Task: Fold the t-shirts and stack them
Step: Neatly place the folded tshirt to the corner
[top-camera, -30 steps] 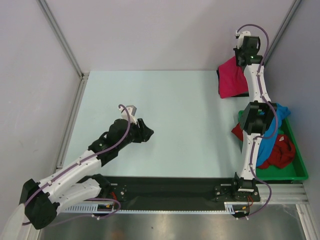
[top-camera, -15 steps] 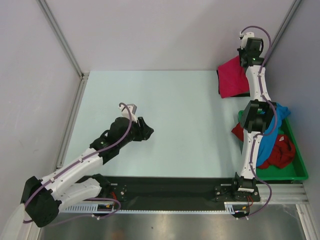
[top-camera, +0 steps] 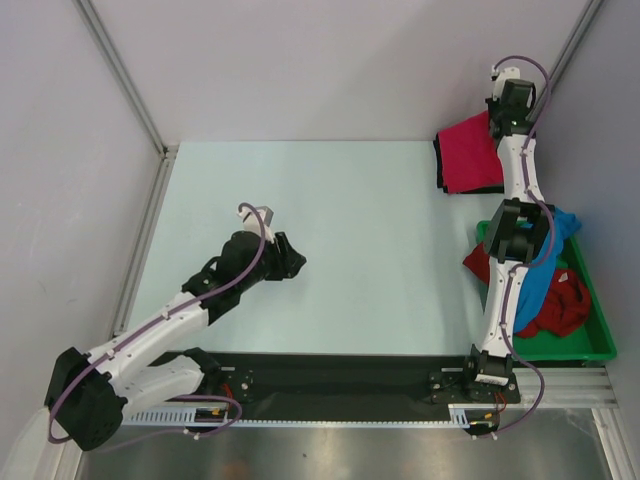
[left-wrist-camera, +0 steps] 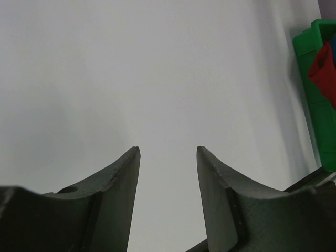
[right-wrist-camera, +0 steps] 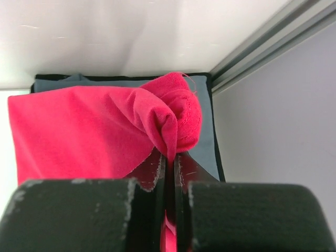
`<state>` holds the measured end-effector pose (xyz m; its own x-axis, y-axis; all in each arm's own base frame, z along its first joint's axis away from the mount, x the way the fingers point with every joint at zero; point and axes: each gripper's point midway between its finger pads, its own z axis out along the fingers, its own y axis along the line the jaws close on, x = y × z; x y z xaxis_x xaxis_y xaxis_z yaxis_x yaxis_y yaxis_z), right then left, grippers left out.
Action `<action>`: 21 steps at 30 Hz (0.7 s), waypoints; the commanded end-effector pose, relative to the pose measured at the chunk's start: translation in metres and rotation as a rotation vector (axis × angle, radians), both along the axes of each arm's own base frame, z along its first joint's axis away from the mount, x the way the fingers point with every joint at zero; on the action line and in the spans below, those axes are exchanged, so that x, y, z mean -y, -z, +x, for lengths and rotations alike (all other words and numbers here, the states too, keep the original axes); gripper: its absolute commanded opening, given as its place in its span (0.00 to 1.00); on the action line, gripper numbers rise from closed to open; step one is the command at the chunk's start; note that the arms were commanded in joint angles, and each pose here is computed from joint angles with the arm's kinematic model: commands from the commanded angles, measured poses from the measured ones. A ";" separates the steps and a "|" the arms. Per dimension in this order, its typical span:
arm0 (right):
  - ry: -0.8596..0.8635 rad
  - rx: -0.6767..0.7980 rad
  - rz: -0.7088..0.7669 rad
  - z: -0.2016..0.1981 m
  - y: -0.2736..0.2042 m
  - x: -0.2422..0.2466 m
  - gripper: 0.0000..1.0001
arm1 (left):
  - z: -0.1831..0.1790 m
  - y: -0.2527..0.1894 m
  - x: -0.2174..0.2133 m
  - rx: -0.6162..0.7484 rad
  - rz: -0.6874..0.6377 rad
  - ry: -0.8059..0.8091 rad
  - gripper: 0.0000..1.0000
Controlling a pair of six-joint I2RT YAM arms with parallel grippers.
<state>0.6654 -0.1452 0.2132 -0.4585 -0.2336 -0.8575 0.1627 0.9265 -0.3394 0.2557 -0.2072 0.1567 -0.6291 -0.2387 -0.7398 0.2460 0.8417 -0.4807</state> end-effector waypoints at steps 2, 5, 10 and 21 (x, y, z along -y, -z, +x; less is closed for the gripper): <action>0.034 0.154 -0.025 0.014 -0.042 0.016 0.00 | 0.010 -0.020 0.005 0.047 -0.036 0.004 0.53; 0.031 0.161 -0.024 0.017 -0.038 0.018 0.00 | 0.011 -0.018 0.005 0.041 -0.037 0.001 0.53; 0.053 0.151 -0.008 0.018 -0.025 0.030 0.00 | 0.014 -0.012 0.008 0.022 -0.038 0.004 0.53; 0.107 0.206 -0.071 0.030 -0.013 0.054 0.49 | 0.020 -0.005 0.013 -0.016 -0.039 0.014 0.54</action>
